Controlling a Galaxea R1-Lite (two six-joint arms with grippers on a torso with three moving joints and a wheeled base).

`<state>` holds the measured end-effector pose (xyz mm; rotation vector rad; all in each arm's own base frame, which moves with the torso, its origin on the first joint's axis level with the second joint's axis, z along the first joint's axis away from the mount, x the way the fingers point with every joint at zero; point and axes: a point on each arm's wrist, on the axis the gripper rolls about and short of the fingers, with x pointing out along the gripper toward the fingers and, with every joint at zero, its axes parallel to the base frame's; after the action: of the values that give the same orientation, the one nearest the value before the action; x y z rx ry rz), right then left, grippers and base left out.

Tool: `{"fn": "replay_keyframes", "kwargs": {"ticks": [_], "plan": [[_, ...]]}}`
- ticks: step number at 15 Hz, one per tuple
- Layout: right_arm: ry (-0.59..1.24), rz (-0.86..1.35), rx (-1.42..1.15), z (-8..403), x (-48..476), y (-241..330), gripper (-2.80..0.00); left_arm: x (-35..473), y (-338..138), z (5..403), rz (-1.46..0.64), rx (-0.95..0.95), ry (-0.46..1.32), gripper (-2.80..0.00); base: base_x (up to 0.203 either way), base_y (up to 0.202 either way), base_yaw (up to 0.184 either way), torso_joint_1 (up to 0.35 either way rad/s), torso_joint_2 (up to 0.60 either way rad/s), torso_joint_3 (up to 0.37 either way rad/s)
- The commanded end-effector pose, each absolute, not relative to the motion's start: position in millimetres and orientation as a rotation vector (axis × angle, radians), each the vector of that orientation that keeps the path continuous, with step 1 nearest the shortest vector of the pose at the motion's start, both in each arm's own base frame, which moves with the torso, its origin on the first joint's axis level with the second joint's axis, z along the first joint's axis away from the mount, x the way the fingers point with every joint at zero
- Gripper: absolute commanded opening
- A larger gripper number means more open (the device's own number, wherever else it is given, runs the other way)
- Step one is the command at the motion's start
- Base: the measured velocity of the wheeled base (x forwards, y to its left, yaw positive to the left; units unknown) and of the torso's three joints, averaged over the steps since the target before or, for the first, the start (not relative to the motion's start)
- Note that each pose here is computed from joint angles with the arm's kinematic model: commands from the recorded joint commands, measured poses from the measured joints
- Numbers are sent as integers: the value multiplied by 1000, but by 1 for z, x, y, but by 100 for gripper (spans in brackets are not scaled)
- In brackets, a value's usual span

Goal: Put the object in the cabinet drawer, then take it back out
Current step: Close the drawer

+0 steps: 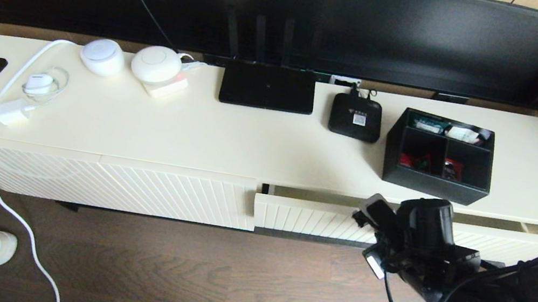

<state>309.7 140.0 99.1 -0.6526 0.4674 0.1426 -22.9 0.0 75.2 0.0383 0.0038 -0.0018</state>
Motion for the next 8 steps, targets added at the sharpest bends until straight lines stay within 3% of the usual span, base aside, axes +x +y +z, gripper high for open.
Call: {"fn": "replay_keyframes", "kwargs": {"ticks": [1, 8], "plan": [[473, 142, -658, 94, 314, 142, -280, -23, 0, 75, -2, 38, 6, -280, 0, 0, 0, 0, 0, 0], [449, 138, -646, 96, 328, 149, -280, -23, 0, 75, -2, 38, 6, -280, 0, 0, 0, 0, 0, 0]]}}
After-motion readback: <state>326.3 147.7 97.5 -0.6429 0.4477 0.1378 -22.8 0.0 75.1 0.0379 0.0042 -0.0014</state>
